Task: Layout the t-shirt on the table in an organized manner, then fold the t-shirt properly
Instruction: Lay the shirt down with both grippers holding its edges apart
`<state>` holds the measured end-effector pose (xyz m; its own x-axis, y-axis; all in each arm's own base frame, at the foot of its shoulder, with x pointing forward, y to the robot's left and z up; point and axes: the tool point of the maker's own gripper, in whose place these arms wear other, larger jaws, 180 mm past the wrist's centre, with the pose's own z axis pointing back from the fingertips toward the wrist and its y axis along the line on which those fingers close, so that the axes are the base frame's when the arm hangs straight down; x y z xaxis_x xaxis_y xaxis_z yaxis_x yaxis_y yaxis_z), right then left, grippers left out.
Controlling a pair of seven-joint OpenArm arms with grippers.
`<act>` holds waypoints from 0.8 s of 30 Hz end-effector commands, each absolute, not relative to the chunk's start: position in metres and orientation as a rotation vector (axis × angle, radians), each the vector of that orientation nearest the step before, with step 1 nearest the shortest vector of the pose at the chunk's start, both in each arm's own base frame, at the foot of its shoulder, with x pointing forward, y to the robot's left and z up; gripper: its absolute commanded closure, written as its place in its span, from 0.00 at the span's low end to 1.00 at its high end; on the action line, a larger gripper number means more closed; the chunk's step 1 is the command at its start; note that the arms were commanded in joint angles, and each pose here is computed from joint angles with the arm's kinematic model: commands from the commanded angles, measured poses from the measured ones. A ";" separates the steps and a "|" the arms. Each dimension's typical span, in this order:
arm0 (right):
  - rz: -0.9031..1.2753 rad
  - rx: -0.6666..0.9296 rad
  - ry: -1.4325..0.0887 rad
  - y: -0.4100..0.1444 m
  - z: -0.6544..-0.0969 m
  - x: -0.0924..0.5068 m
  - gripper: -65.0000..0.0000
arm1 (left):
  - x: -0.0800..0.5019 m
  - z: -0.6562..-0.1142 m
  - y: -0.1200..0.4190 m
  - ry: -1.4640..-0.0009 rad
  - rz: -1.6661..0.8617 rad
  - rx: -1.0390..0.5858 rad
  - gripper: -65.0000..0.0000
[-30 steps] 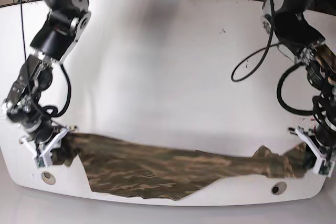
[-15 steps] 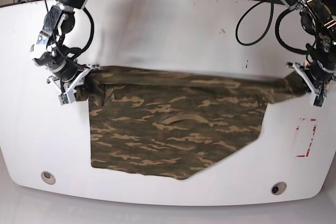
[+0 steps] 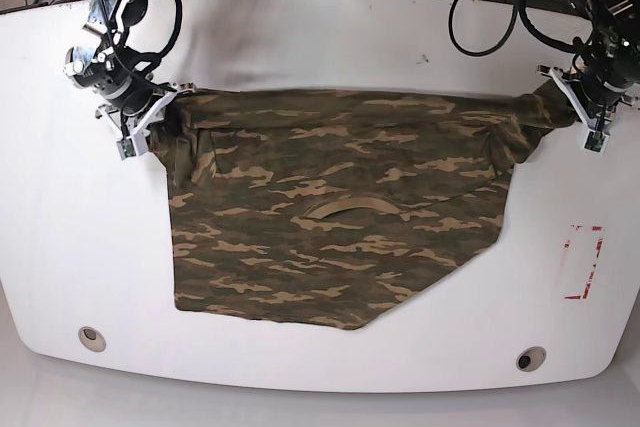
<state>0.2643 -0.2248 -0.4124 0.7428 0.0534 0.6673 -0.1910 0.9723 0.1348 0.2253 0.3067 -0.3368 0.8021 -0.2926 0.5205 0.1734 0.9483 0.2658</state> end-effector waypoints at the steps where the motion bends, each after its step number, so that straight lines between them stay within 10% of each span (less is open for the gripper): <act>1: 0.139 0.181 -0.741 -0.230 -0.406 0.265 0.97 | 0.229 -0.327 0.313 -0.620 -0.262 0.245 0.99; 13: 0.133 0.186 -0.702 -0.229 -0.417 0.249 0.92 | 0.229 -0.327 0.313 -0.625 -0.264 0.246 0.98; 24: 0.132 0.185 -0.693 -0.229 -0.419 0.245 0.44 | 0.224 -0.330 0.314 -0.611 -0.266 0.245 0.98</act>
